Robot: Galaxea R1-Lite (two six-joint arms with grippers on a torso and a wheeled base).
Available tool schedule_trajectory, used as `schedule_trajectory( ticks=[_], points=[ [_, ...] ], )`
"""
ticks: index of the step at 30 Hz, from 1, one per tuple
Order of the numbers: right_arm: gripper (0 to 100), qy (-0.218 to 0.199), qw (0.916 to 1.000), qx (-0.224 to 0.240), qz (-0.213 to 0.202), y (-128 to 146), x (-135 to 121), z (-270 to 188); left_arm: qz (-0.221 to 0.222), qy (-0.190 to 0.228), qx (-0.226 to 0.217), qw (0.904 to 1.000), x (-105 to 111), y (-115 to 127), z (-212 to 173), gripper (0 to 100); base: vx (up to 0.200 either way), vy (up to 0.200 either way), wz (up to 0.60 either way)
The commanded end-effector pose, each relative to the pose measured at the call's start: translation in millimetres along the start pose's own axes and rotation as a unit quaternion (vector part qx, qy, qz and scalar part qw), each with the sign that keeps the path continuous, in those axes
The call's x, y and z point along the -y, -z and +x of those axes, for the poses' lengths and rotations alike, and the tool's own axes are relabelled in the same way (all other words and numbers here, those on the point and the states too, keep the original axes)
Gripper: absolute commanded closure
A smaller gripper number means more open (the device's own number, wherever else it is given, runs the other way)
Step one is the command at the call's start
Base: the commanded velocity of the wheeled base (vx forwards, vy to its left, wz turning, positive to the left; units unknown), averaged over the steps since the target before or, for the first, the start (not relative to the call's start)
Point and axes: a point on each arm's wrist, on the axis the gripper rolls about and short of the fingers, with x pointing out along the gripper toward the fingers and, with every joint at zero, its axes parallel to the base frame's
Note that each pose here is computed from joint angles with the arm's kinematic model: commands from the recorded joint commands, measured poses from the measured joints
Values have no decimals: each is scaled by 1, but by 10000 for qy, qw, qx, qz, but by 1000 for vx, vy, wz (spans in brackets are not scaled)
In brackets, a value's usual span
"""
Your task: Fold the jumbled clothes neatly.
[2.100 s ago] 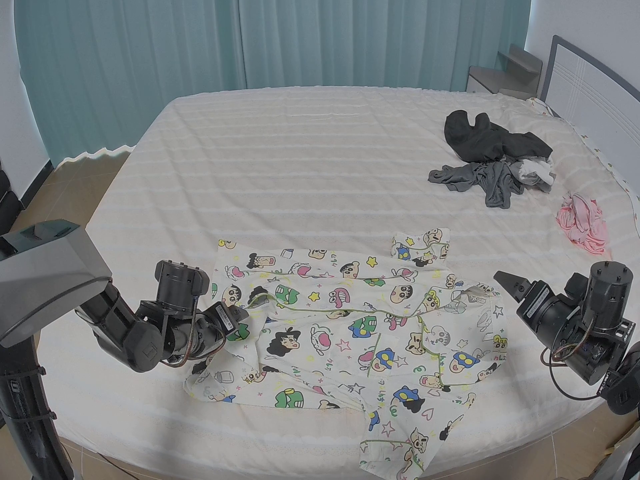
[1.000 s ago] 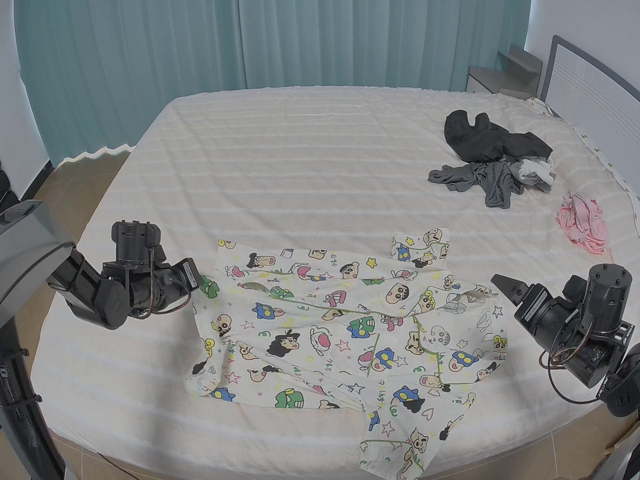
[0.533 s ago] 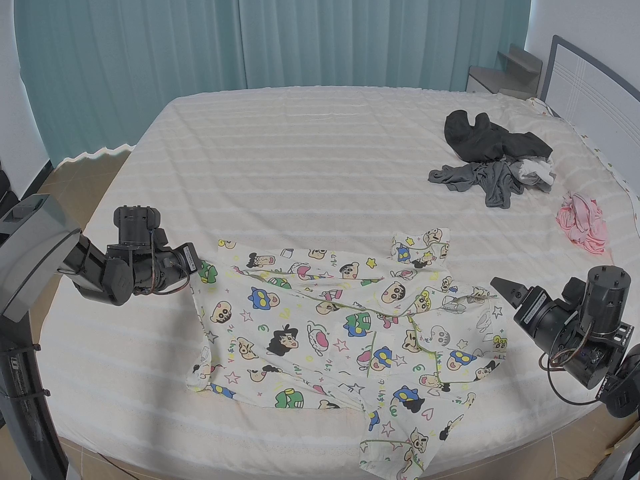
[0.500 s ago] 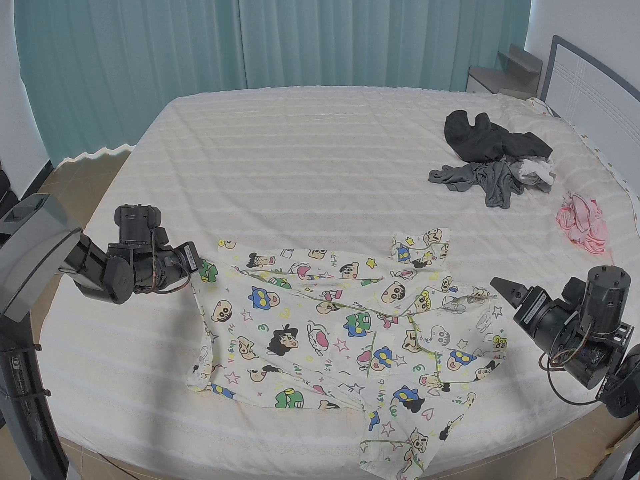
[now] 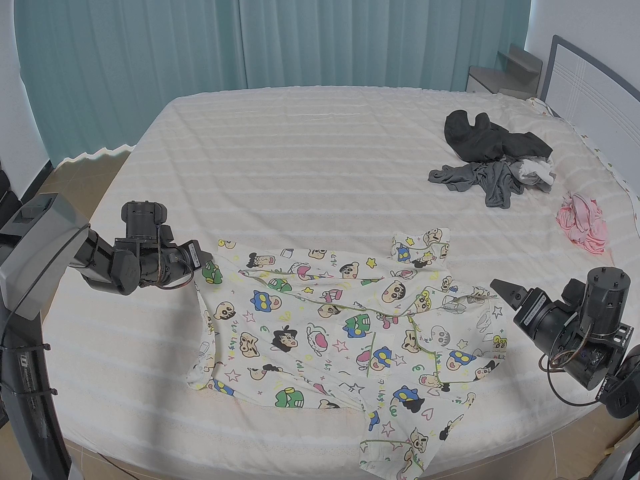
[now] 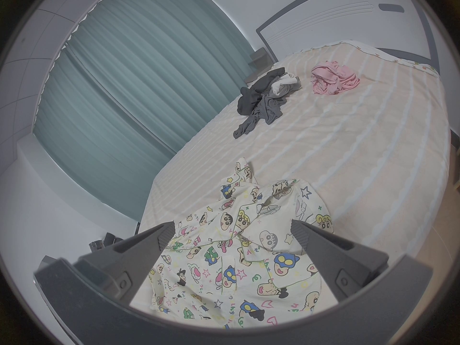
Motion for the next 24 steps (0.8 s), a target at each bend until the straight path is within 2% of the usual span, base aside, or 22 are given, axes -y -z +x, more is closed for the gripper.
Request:
schedule_trajectory(
  ticks=[1, 6, 9, 14, 18, 20, 24],
  points=[
    [0, -3, 10000, -14, -4, 0, 0, 0, -43, -103, -49, 9999, -8, 3, 2, 0, 0, 0, 0],
    [0, -8, 10000, 1, 2, 0, 0, 0, -146, -243, -171, 9995, -17, 9, -18, 0, 0, 0, 0],
    [0, -3, 10000, 6, -5, 0, 0, 0, -150, -247, -418, 9987, -14, 24, -40, 0, 0, 0, 0],
    [0, -14, 10000, -3, -10, 0, 0, -1, 459, -21, -1166, 9921, -8, 72, -83, 0, 0, 0, 0],
    [0, -30, 10000, 12, -4, 0, -1, -1, 651, 96, -1419, 9877, 4, 91, -99, 0, 0, 0, 0],
    [0, -46, 10000, 28, -8, -1, -2, -2, 850, 213, -1644, 9825, 12, 108, -110, 0, 0, 0, 0],
    [0, -63, 10000, 15, -19, 0, -2, -3, 1239, 332, -1737, 9764, 23, 120, -111, 0, 0, 0, 0]
  ],
)
